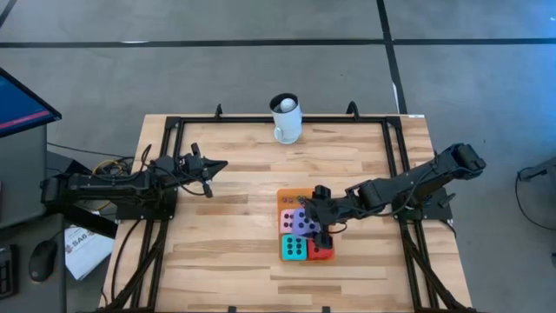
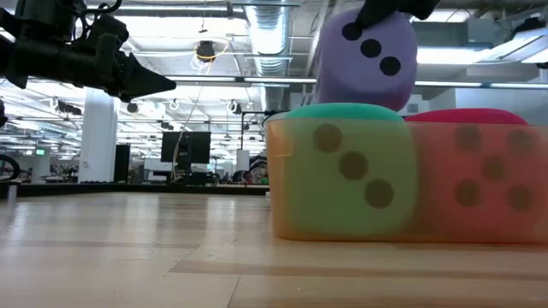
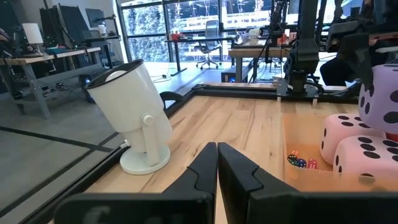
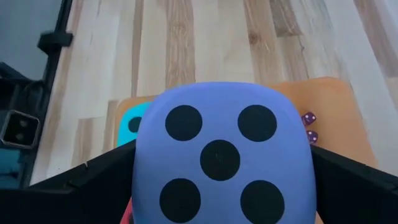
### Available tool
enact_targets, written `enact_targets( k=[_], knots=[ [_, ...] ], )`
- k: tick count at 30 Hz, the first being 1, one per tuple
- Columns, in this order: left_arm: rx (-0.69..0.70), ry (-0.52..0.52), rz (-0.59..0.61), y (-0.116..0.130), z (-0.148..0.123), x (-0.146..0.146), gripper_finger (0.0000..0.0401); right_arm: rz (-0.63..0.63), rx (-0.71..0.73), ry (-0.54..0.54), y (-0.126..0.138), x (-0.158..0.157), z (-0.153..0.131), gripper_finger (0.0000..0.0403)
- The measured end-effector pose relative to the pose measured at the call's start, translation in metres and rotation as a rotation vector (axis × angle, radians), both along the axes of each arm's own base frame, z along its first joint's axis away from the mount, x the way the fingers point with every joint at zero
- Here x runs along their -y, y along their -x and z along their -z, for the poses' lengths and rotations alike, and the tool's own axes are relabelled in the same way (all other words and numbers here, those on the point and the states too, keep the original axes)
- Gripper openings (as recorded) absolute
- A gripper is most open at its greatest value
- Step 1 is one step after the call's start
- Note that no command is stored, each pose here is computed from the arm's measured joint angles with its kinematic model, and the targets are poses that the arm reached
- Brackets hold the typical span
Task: Pick & Place Dice
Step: Put the large purple dice into the orange bin
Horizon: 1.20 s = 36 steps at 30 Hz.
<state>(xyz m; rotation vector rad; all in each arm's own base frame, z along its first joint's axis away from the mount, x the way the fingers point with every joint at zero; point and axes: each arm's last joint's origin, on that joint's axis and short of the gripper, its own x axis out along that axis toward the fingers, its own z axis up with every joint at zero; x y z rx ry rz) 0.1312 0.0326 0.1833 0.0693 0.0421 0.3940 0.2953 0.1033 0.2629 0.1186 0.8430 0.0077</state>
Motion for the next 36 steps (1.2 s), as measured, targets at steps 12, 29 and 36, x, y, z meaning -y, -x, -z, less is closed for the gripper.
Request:
enact_targets(
  k=[12, 29, 36],
  knots=[
    [0.0, 0.0, 0.0, 0.0, 0.0, 0.0, 0.0001, -0.028, 0.004, 0.024, -0.0001, 0.0, -0.0001, 0.04],
    [0.034, 0.07, -0.002, 0.0, -0.0004, 0.0, 0.0001, -0.151, 0.018, 0.06, -0.0009, -0.0023, -0.0013, 0.04],
    [0.152, 0.194, 0.061, -0.0048, -0.0063, 0.0074, 0.0001, -0.14, 0.012, 0.051, -0.0006, -0.002, -0.001, 0.04]
  ],
)
